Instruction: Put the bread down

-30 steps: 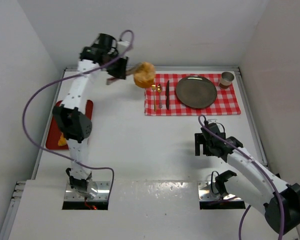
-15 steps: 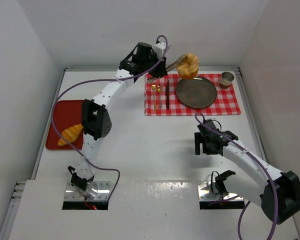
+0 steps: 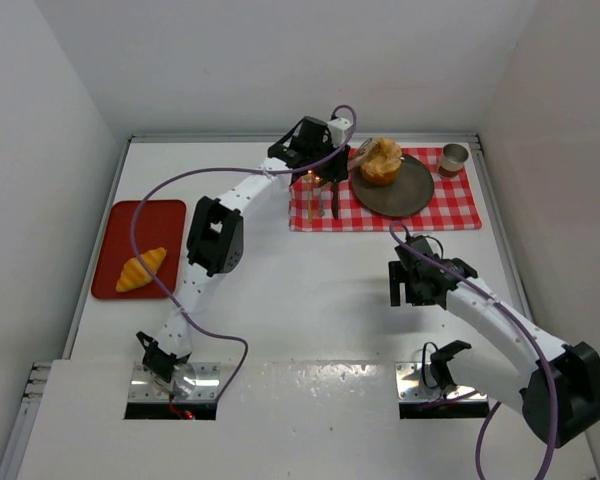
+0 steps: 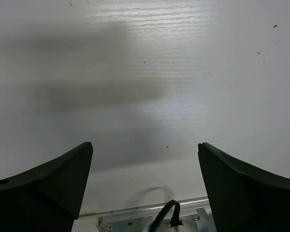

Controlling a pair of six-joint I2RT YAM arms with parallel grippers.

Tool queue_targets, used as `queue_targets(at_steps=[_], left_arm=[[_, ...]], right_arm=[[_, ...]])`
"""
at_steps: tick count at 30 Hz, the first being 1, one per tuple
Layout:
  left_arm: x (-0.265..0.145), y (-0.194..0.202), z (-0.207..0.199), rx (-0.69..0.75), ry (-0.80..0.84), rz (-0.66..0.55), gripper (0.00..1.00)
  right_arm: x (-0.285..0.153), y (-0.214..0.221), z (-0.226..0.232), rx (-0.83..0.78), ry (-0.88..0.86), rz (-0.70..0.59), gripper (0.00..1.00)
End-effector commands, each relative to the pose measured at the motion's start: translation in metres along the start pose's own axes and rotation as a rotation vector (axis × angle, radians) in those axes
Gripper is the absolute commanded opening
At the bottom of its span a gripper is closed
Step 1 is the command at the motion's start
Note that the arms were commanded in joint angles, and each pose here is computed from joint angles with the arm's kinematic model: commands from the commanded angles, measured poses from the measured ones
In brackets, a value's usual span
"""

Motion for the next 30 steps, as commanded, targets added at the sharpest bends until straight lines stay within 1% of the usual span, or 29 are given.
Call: queue_targets(at_steps=[1,4,8,10,12,15,23,26,27,28,29,30], left_arm=[[-0.018,-0.04,-0.027,0.033,0.042,-0.109,0.43],[-0.02,-0.041,-0.027,0.033,0.042,-0.109,0.6],[-0.032,-0.055,-0.03,0.04,0.024,-0.142,0.67],[-0.033,-0.059,-0.029,0.042,0.015,-0.153,0.67],[-0.045,-0.074,-0.035,0.062,0.019,-0.186,0.67],[-0.053,-0.085,-0.039,0.07,0.024,-0.214,0.64],[-0.102,-0.131,-0.037,0.094,-0.013,-0.32,0.63],[-0.113,-0.135,-0.031,0.108,-0.046,-0.322,0.63],[-0.128,-0.143,-0.032,0.109,-0.053,-0.338,0.63],[-0.137,-0.143,-0.022,0.112,-0.073,-0.331,0.63],[-0.147,-0.138,-0.017,0.111,-0.09,-0.298,0.63],[-0.164,-0.141,0.0,0.128,-0.128,-0.292,0.63]], right_arm=[[-0.009,-0.016,-0.001,0.014,-0.004,-0.06,0.89],[-0.01,-0.015,-0.002,0.019,-0.005,-0.068,0.89],[-0.011,-0.014,-0.001,0.018,-0.014,-0.079,0.91],[-0.012,-0.014,-0.002,0.02,-0.016,-0.087,0.91],[-0.013,-0.014,-0.002,0.024,-0.022,-0.096,0.91],[-0.014,-0.014,-0.004,0.029,-0.016,-0.103,0.91],[-0.015,-0.013,-0.004,0.038,-0.022,-0.122,0.91],[-0.016,-0.015,-0.004,0.041,-0.027,-0.134,0.91],[-0.017,-0.016,-0.004,0.043,-0.027,-0.139,0.91],[-0.018,-0.017,-0.004,0.041,-0.031,-0.142,0.91],[-0.019,-0.018,-0.004,0.04,-0.035,-0.15,0.91],[-0.019,-0.019,-0.003,0.035,-0.04,-0.158,0.91]])
Point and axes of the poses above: each gripper's point midway between its finger pads, its own x axis out along the fingers, its own z axis along the line the jaws close on, y = z × x, the point moved 3 cm from there along -x, back along the fingers, and after that the axes turned 5 degrees about -x, right-handed, at the moved point
